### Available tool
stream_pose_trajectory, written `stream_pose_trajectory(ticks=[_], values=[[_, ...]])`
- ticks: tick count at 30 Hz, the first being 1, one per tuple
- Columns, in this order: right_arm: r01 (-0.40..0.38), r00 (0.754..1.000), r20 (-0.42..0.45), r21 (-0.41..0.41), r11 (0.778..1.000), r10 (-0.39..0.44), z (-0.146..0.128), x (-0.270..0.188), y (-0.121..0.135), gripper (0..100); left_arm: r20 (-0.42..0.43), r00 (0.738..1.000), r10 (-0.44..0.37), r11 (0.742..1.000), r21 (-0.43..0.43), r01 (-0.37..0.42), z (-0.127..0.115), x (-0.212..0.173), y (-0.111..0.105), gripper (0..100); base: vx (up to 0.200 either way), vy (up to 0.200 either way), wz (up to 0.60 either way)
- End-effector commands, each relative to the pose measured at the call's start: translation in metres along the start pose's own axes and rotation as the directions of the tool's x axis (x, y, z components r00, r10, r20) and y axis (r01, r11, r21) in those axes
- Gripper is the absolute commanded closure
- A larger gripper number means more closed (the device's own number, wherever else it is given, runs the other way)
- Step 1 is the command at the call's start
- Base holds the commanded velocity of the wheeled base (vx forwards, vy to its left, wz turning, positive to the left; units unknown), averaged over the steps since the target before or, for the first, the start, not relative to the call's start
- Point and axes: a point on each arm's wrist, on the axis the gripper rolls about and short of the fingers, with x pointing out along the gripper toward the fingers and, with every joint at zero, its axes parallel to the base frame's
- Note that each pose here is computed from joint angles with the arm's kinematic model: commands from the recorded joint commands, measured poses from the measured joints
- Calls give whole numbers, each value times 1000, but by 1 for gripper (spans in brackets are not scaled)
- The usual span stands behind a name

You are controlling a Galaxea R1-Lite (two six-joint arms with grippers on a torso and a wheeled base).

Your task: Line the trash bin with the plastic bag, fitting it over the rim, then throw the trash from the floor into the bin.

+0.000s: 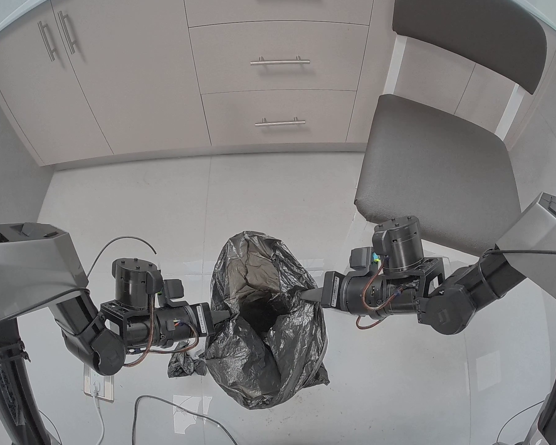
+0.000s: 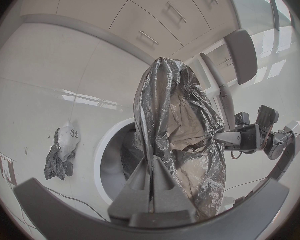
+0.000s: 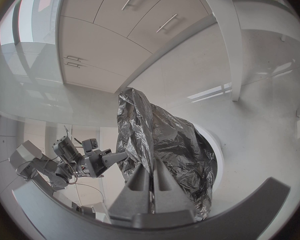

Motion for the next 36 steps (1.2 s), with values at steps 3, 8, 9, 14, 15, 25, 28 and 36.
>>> stream_pose_trajectory(ticks=[3,8,9,14,15,25,28,36], values=[[27,1000,-4,-13,1000,-27,-5,5,-4,100,-9,1000,8,1000,-5,-8,0,9,6,100,0,0,0],[63,998,-21,-30,998,-63,-13,2,-10,100,-35,999,22,1000,-14,-23,-8,11,10,100,0,0,0],[63,998,-21,-30,998,-63,-13,2,-10,100,-35,999,22,1000,-14,-23,-8,11,10,100,0,0,0],[83,995,-49,-24,996,-84,-22,-2,-15,100,-64,996,64,998,-9,-64,-18,11,16,100,0,0,0],[84,995,-54,-24,996,-86,-24,-1,-15,100,-63,996,70,997,-8,-70,-19,11,17,100,0,0,0],[121,992,-36,-35,992,-123,-30,4,-23,100,-49,985,166,986,16,-165,-25,18,28,100,0,0,0],[174,984,-18,-45,984,-175,-33,6,-28,100,-56,984,171,985,11,-171,-27,21,32,100,0,0,0],[236,972,1,-41,971,-236,-36,2,-35,100,-61,980,189,982,-9,-190,-28,25,43,100,0,0,0]])
